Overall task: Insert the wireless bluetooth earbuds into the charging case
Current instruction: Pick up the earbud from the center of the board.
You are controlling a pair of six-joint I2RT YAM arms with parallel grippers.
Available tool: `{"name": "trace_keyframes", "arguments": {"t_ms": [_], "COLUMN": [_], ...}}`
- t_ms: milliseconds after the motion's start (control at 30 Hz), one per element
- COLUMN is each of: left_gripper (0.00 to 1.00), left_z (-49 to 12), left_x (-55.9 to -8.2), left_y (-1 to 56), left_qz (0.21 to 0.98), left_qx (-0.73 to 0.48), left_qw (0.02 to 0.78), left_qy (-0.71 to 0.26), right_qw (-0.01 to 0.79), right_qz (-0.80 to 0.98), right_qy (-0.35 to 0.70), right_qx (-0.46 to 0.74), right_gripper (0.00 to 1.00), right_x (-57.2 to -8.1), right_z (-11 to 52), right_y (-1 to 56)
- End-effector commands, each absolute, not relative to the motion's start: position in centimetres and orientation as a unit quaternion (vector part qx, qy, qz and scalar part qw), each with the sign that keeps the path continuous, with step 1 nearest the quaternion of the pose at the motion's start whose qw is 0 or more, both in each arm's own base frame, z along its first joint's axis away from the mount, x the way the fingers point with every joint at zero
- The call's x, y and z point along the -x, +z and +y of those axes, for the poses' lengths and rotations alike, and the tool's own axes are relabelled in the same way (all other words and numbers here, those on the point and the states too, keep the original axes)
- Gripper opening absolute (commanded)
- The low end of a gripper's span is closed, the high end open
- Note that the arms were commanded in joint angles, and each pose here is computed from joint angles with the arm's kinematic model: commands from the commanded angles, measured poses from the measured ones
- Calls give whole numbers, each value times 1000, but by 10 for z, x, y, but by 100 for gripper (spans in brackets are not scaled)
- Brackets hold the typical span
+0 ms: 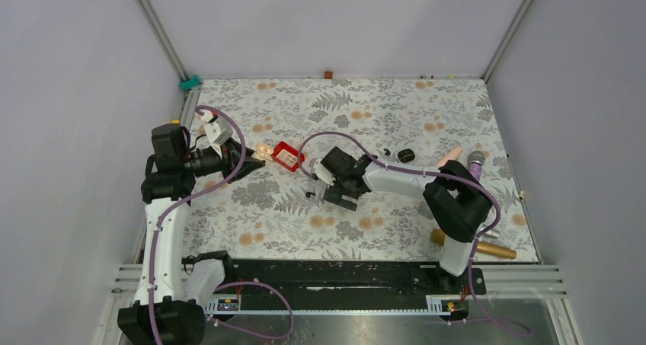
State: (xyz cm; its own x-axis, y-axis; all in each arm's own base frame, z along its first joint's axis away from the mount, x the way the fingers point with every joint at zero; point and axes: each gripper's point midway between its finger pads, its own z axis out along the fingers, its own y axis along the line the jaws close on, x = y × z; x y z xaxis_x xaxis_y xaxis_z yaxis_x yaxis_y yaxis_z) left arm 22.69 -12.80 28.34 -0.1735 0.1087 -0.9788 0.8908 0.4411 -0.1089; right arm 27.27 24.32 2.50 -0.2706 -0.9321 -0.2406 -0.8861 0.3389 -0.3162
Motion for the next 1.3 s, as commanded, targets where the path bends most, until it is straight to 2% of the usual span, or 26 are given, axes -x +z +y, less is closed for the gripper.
{"name": "trace_keyframes", "arguments": {"t_ms": [0,367,700,767,867,1000,1267], "left_gripper": [0,0,0,0,0,0,0], "left_z": [-129,-129,-129,-129,-129,-129,-129], "left_x": [-225,-224,-224,-223,-223,-223,-225], "left_y": [291,291,292,292,292,292,290], "left_qz": [648,646,644,644,643,643,644], "left_qx": [-389,-389,-389,-390,-390,-389,-388], "left_qw": [536,538,538,539,538,536,534], "left_qy": [-376,-377,-379,-379,-380,-384,-388], "right_qw": [208,227,238,229,211,196,138], "right_qz": [788,770,774,794,839,874,910], "right_qy": [-95,-168,-160,-114,10,126,194], "right_qx": [571,572,564,552,501,426,340], "right_gripper": [99,99,100,100,99,94,86], "right_x": [-286,-305,-308,-302,-291,-287,-280], "right_z": [242,226,221,222,225,227,237], "right_y": [38,40,53,58,71,85,70]}}
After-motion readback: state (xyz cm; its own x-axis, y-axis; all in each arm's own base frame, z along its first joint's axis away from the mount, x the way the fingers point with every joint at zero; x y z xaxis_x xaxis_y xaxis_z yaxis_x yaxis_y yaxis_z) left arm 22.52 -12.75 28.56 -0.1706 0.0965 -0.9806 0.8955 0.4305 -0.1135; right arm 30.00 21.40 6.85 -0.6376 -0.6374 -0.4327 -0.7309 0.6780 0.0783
